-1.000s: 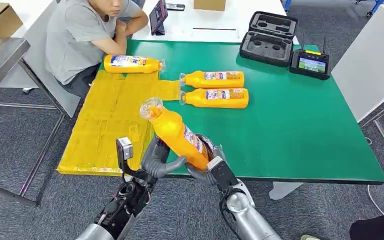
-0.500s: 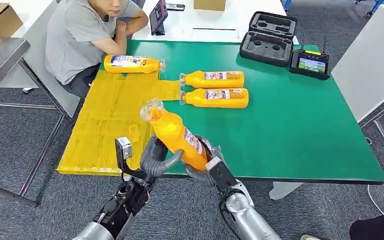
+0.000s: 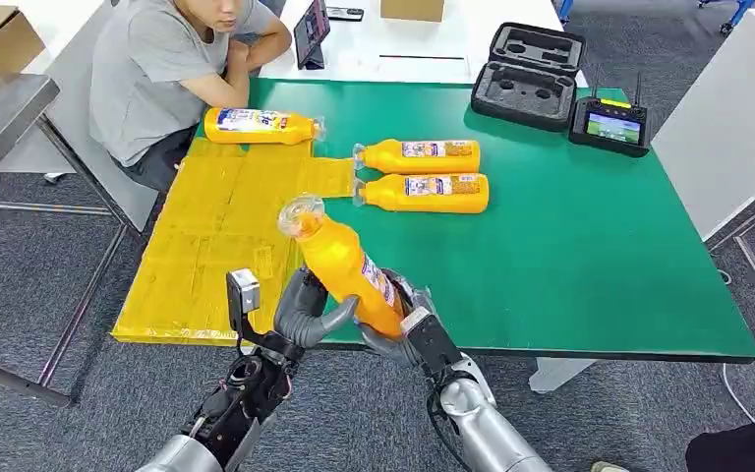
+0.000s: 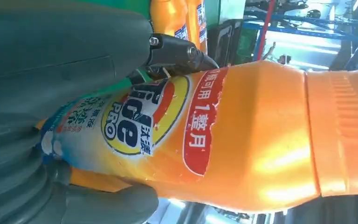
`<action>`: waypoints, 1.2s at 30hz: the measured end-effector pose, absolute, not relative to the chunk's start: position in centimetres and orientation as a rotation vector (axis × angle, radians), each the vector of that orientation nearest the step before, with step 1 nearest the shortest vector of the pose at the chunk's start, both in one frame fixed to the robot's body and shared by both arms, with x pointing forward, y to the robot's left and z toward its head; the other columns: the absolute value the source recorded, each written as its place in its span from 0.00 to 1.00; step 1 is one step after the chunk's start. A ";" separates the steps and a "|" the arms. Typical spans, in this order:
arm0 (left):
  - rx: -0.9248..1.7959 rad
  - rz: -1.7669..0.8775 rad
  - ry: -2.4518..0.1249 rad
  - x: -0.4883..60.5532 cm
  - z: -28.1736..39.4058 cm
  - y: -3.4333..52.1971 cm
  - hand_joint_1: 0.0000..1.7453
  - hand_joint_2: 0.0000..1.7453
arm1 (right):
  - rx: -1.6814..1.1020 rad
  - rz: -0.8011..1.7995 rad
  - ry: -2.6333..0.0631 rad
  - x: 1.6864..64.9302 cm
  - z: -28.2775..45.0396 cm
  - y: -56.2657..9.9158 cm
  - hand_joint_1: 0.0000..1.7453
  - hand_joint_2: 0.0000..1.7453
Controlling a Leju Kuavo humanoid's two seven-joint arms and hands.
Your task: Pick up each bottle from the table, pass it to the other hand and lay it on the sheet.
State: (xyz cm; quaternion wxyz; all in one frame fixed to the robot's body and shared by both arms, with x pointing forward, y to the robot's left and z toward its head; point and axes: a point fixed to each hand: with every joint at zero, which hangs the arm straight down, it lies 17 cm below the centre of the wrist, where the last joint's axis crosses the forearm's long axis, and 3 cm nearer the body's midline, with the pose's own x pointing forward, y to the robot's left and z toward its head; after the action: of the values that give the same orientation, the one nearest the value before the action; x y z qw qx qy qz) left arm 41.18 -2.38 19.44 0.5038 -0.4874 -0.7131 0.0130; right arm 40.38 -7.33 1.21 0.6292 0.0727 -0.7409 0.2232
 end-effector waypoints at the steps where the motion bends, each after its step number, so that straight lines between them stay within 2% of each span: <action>1: -1.172 0.029 -1.723 41.2 19.4 -2.4 1.00 1.00 | 0.170 0.507 -1.694 40.4 1.2 -7.3 0.00 1.00; 2: -1.167 0.025 -1.723 41.2 19.3 -2.3 1.00 1.00 | 0.173 0.501 -1.692 40.4 1.2 -7.4 0.00 1.00; 3: -1.162 0.019 -1.723 41.2 19.2 -2.4 1.00 1.00 | 0.174 0.493 -1.691 40.5 1.2 -7.4 0.00 0.00; 28: -1.054 -0.035 -1.744 42.0 17.7 -1.2 1.00 1.00 | 0.129 0.431 -1.683 41.6 1.2 -8.6 0.00 0.00; 29: -1.023 -0.050 -1.753 42.1 17.5 -1.2 1.00 1.00 | 0.127 0.431 -1.684 41.6 1.2 -8.6 0.00 1.00; 31: -0.856 -0.129 -1.816 42.9 17.0 -0.9 1.00 1.00 | 0.122 0.430 -1.684 41.6 1.1 -8.6 0.00 1.00; 36: -0.242 -0.396 -2.053 46.2 17.7 2.6 1.00 1.00 | 0.114 0.426 -1.676 41.4 0.7 -8.9 0.00 1.00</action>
State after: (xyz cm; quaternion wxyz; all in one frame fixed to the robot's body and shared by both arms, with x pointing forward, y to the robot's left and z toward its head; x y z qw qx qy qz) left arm 46.20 2.59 17.70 0.4954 -0.0999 -0.8473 -0.1632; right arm 41.36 -8.87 0.75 0.6474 0.0502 -0.7371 0.1872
